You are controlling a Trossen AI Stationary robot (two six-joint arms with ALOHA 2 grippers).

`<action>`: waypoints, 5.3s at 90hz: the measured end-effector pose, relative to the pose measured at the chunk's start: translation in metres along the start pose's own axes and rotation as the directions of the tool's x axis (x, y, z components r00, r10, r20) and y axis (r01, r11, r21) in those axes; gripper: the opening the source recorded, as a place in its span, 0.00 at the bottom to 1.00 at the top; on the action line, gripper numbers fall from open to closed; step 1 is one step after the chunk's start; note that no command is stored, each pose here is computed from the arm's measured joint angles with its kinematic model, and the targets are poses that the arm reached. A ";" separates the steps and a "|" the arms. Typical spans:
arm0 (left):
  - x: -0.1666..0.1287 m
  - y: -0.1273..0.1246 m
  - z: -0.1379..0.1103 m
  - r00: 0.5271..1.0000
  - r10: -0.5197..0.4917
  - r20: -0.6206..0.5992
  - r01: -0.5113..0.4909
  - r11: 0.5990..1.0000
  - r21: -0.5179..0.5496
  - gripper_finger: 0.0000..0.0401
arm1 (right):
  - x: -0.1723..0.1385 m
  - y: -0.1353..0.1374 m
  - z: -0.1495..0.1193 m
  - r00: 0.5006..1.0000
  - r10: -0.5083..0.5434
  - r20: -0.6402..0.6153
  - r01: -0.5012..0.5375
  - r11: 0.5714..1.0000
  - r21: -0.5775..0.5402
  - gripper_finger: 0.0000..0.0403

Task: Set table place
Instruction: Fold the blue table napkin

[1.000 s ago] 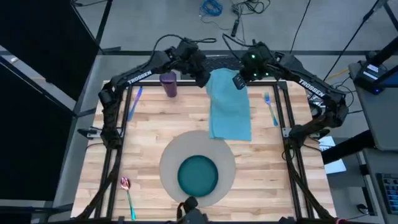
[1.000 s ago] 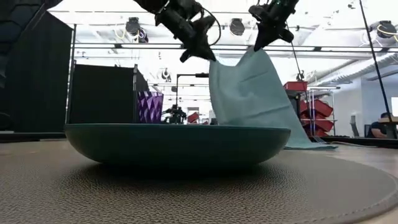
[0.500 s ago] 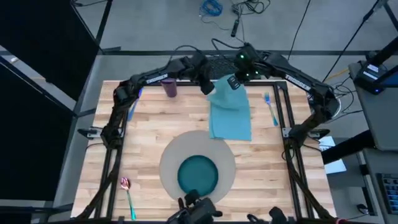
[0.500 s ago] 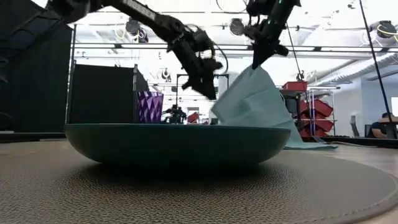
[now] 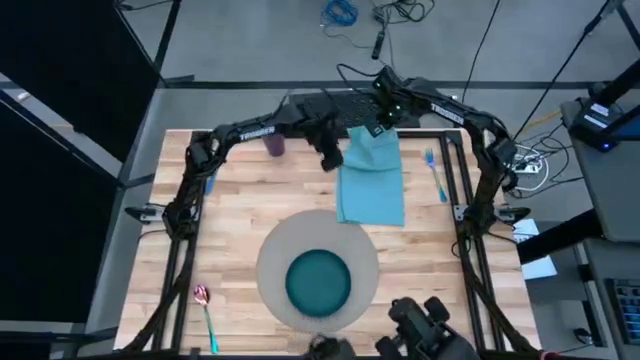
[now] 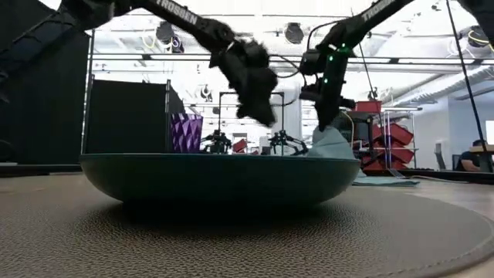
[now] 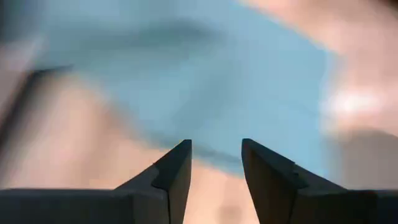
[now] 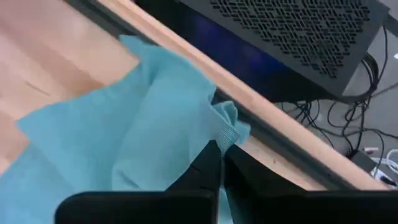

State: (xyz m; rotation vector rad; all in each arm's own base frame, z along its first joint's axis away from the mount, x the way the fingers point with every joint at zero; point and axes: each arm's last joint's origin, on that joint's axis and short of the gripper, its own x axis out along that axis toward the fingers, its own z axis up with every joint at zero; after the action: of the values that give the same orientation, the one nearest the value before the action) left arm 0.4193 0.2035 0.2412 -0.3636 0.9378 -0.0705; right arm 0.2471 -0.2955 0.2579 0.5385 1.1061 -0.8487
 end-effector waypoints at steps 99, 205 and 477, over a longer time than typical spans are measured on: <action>0.136 -0.084 -0.037 0.957 -0.053 -0.284 0.070 0.996 0.049 0.31 | 0.001 -0.010 -0.012 0.992 -0.004 -0.130 0.006 1.000 0.020 0.00; 0.071 -0.153 -0.025 0.947 0.196 -0.253 -0.113 0.945 0.307 0.31 | -0.009 0.041 -0.047 0.913 -0.085 -0.400 0.061 0.996 -0.072 0.00; 0.099 -0.169 -0.026 0.976 0.010 -0.218 0.095 0.880 0.465 0.31 | -0.026 0.058 -0.146 0.957 0.121 -0.264 -0.180 0.960 -0.214 0.41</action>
State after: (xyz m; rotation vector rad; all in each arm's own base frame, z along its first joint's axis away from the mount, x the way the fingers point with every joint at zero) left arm 0.4737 0.0169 0.2067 0.0832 1.0893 -0.3814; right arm 0.2089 -0.1447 0.2255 0.5317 1.3569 -0.5143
